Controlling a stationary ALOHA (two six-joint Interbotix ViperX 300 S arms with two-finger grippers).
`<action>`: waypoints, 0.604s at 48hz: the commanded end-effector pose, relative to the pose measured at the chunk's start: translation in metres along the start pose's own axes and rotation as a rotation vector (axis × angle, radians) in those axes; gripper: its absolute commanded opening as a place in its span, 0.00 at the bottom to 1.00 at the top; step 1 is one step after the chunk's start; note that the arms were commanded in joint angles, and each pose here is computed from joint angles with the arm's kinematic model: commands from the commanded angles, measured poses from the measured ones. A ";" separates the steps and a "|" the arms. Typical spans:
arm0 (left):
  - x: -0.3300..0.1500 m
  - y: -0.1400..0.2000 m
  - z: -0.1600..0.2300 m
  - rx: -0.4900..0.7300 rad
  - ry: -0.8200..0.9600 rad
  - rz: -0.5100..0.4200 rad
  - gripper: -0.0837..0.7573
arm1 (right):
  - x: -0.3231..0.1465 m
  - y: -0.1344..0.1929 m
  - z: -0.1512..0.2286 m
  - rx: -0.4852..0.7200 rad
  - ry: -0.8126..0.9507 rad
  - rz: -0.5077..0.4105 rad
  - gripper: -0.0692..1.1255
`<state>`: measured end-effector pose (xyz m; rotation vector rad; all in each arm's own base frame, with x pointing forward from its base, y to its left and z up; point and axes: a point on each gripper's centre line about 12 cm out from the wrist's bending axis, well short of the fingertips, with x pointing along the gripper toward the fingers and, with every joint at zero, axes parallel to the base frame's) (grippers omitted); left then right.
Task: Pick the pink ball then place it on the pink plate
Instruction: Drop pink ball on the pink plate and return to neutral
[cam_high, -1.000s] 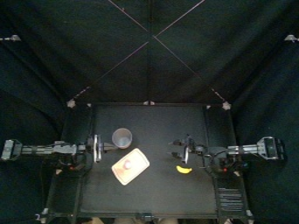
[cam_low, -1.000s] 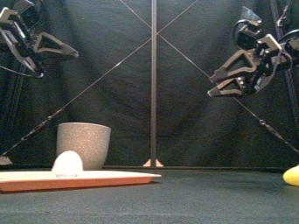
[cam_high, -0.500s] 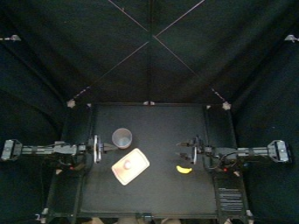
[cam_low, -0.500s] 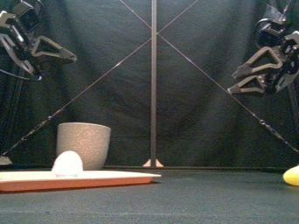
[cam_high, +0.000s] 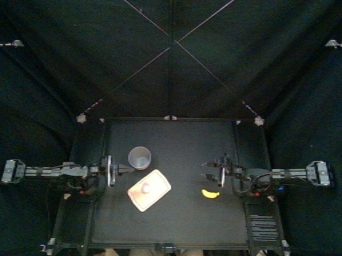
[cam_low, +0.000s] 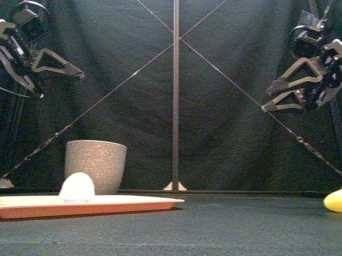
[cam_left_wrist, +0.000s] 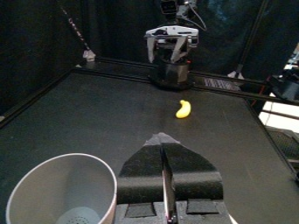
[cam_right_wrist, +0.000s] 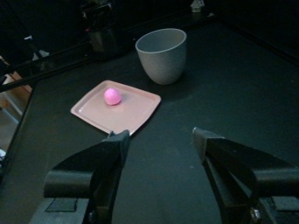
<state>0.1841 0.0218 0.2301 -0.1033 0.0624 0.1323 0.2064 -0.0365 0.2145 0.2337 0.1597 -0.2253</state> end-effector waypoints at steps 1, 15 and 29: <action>0.001 -0.001 0.006 -0.003 -0.018 -0.002 0.20 | 0.001 -0.001 0.004 -0.002 -0.008 -0.006 0.83; 0.001 -0.001 0.005 -0.021 -0.016 -0.001 0.20 | 0.005 -0.006 -0.007 0.002 0.055 -0.032 0.83; 0.001 -0.001 0.005 -0.026 -0.016 0.002 0.20 | 0.016 -0.009 -0.020 0.004 0.130 -0.051 0.83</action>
